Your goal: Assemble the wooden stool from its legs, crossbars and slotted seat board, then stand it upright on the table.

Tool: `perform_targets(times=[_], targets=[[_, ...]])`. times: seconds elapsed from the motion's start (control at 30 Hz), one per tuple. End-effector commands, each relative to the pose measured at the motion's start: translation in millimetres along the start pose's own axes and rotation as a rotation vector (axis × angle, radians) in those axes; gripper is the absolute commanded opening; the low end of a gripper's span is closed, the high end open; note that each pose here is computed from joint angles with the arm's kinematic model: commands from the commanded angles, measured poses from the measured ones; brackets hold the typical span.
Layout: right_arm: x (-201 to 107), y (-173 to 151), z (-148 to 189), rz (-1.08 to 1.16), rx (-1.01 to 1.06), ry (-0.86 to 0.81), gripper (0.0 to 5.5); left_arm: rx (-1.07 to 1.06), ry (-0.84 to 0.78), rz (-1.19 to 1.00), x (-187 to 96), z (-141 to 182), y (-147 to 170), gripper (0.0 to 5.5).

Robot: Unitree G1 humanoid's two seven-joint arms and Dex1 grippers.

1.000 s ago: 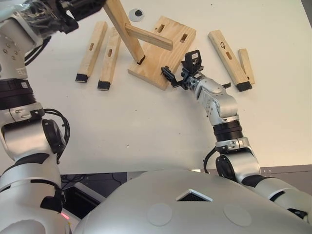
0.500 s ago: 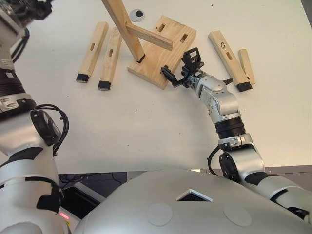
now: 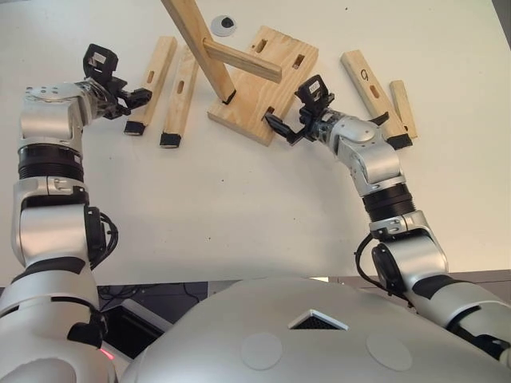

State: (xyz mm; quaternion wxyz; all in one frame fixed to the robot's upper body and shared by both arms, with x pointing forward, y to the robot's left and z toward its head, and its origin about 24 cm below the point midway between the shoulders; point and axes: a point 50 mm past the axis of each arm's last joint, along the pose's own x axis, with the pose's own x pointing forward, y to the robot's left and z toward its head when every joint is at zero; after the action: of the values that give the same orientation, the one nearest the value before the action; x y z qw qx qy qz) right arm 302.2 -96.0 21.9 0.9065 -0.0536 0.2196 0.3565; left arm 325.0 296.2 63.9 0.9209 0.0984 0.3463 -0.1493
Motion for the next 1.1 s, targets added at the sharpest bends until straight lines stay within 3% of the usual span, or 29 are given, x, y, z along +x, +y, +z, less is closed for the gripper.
perform_targets(times=[0.03, 0.23, 0.37, 0.47, 0.67, 0.77, 0.87, 0.93, 1.03, 1.1], targets=[[-15, -7, -58, 0.018, 0.012, 0.290, 4.91, -0.040, 0.050, 0.006, 1, -16, 3, 3.12], [-29, -19, -65, 0.079, -0.043, 0.360, 4.91, -0.047, 0.183, -0.065, 4, -48, -2, 3.12], [-40, -37, -65, 0.051, -0.078, 0.390, 4.91, -0.073, 0.164, -0.095, 6, -47, -6, 2.57], [-38, -59, -41, -0.112, -0.028, 0.235, 4.91, -0.085, 0.116, -0.069, 5, -41, -4, 2.02], [-37, -75, 5, -0.286, 0.174, -0.098, 4.91, -0.104, -0.082, -0.009, 0, -9, 3, 1.99], [-41, -76, 28, -0.257, 0.265, -0.246, 4.91, -0.102, -0.355, -0.053, -14, 38, -1, 1.99], [-52, -67, 71, -0.038, 0.419, -0.470, 4.91, -0.108, -0.776, -0.182, -56, 111, -14, 1.99], [-66, -55, 102, 0.193, 0.492, -0.595, 4.91, -0.129, -0.963, -0.344, -89, 143, -26, 1.99], [-97, -39, 149, 0.503, 0.476, -0.742, 5.30, -0.070, -1.075, -0.601, -134, 175, -56, 1.99], [-117, -31, 175, 0.628, 0.397, -0.801, 5.40, 0.012, -0.982, -0.694, -142, 183, -84, 1.99]])
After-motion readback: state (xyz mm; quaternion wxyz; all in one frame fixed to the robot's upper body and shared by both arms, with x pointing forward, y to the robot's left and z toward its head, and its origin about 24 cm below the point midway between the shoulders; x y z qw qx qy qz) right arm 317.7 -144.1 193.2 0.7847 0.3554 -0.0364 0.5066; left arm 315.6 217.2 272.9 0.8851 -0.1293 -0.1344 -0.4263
